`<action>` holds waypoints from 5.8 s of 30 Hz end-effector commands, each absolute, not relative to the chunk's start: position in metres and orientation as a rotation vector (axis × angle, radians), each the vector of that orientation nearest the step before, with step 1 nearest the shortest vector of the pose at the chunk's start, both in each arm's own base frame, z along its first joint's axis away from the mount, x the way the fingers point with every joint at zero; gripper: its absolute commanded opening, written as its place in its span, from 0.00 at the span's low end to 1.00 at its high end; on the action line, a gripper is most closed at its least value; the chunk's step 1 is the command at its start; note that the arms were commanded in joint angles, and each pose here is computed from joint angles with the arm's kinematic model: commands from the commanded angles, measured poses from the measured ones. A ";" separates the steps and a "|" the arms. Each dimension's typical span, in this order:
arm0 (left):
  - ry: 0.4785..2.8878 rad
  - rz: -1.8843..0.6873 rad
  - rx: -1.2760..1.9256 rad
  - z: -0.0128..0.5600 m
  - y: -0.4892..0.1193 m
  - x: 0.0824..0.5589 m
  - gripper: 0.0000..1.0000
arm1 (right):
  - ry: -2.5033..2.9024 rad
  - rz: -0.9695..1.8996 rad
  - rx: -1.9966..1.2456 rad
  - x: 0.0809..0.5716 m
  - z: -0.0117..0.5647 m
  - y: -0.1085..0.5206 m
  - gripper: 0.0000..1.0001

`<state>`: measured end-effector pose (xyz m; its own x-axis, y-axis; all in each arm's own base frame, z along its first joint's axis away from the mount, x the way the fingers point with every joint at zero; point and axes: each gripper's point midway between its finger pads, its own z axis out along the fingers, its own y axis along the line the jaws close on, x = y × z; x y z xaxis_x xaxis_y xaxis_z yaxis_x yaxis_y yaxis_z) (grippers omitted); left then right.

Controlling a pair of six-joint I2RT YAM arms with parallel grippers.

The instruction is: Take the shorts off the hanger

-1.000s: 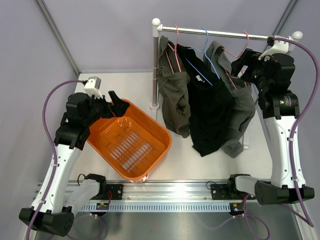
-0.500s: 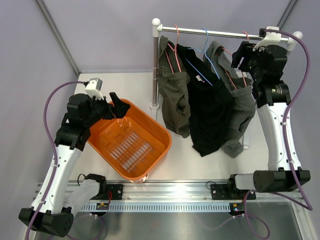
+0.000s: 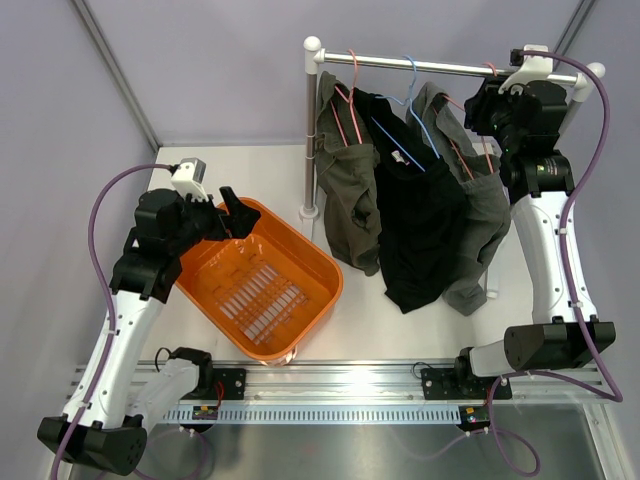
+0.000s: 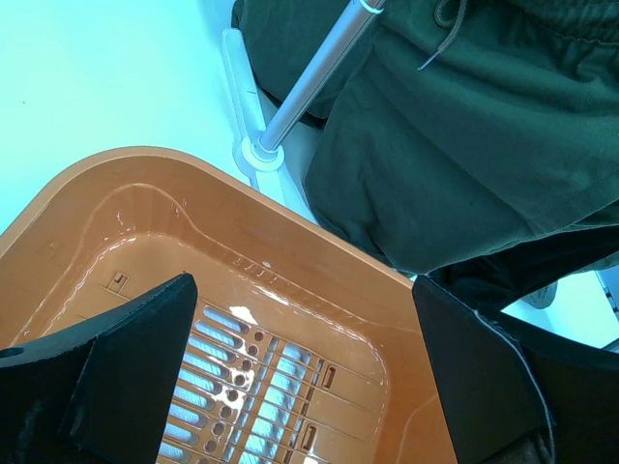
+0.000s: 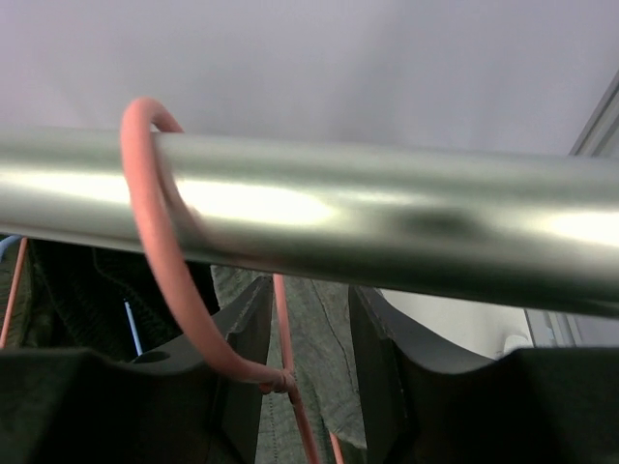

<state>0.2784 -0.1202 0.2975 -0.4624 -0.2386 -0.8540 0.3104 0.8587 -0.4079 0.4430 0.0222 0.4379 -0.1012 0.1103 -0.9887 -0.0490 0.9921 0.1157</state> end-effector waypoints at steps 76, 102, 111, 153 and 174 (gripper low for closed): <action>1.879 -0.656 0.097 0.313 -0.125 0.278 0.99 | 1.485 0.141 0.022 0.401 0.519 0.023 0.00; 1.900 -0.817 0.207 0.312 -0.157 0.274 0.99 | 1.433 0.194 0.158 0.203 0.556 0.012 0.00; 1.880 -0.837 0.271 0.327 -0.171 0.265 0.99 | 1.217 0.494 -0.088 0.102 0.633 0.068 0.00; 1.719 -0.877 0.359 0.420 -0.218 0.268 0.99 | 1.775 0.684 -0.340 0.274 0.478 0.250 0.00; 1.861 -0.705 0.261 0.372 -0.245 0.303 0.81 | 1.764 0.680 -0.427 0.263 0.482 0.272 0.00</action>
